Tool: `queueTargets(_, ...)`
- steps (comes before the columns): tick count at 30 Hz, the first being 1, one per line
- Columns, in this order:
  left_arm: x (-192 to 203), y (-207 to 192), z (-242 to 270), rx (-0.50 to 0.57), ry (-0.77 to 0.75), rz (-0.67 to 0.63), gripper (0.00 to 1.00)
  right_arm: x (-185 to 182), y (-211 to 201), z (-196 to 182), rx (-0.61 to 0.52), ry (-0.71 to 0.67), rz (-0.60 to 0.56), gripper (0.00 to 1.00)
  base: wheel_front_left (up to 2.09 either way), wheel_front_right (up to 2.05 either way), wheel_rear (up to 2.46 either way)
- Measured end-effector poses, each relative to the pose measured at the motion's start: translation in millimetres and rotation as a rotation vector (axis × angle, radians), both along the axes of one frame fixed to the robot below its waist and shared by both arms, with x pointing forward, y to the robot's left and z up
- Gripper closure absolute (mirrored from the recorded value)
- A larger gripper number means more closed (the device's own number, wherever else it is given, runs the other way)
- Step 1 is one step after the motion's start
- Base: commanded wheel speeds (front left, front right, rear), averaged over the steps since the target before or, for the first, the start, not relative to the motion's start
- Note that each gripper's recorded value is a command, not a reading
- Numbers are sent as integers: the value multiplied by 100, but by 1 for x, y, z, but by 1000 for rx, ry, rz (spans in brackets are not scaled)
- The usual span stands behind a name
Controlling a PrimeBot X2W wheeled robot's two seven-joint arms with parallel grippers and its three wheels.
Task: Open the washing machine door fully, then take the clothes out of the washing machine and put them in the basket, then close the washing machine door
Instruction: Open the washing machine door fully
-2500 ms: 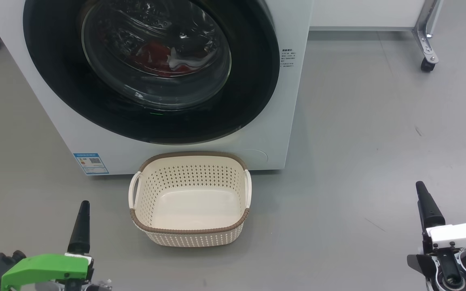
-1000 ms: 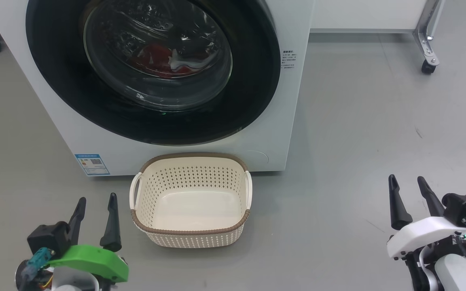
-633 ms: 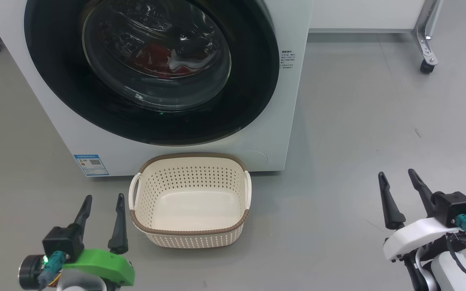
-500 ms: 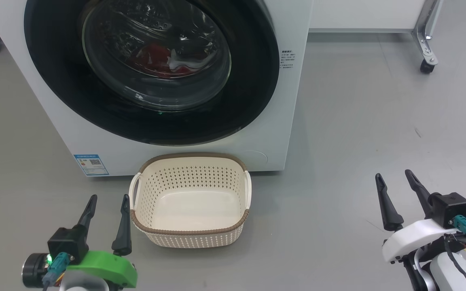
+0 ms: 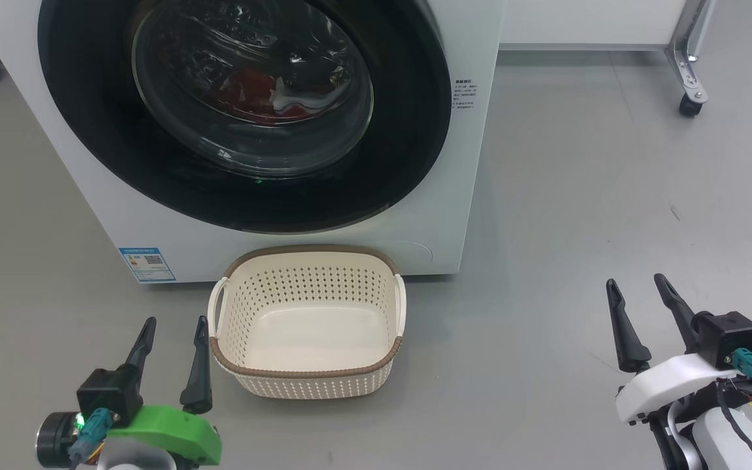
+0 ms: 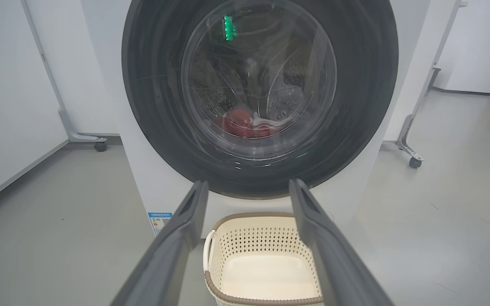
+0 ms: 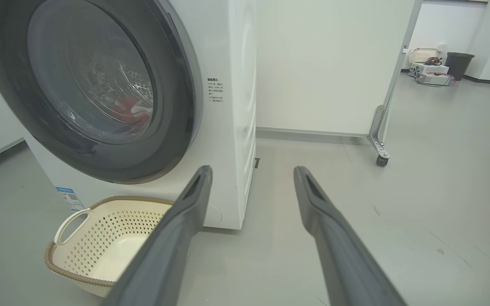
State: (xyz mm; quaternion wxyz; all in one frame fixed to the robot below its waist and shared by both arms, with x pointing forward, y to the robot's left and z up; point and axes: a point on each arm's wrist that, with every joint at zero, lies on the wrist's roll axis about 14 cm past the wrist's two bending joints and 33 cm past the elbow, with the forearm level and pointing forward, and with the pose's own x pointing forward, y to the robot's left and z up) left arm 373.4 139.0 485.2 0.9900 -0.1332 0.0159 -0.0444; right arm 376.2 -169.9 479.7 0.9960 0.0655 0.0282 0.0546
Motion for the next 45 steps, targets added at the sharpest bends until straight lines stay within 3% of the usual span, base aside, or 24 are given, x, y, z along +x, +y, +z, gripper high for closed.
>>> queueTargets(9,1,1,-3,-1,9,5,0,0,0,-1,2,4,-2,0,0,0,0)
queueTargets(10,1,1,-3,-1,10,5,0,0,0,-2,3,5,-2,100,0,0,0)
queueTargets(32,2,0,-8,7,20,0,0,9,4,2,83,0,13,100,0,0,0)
queueTargets(38,9,-2,-6,-7,14,-4,0,21,7,5,382,6,-53,100,0,0,0)
queueTargets(45,15,-2,-8,7,14,-7,0,46,-3,11,624,0,-108,100,0,0,0)
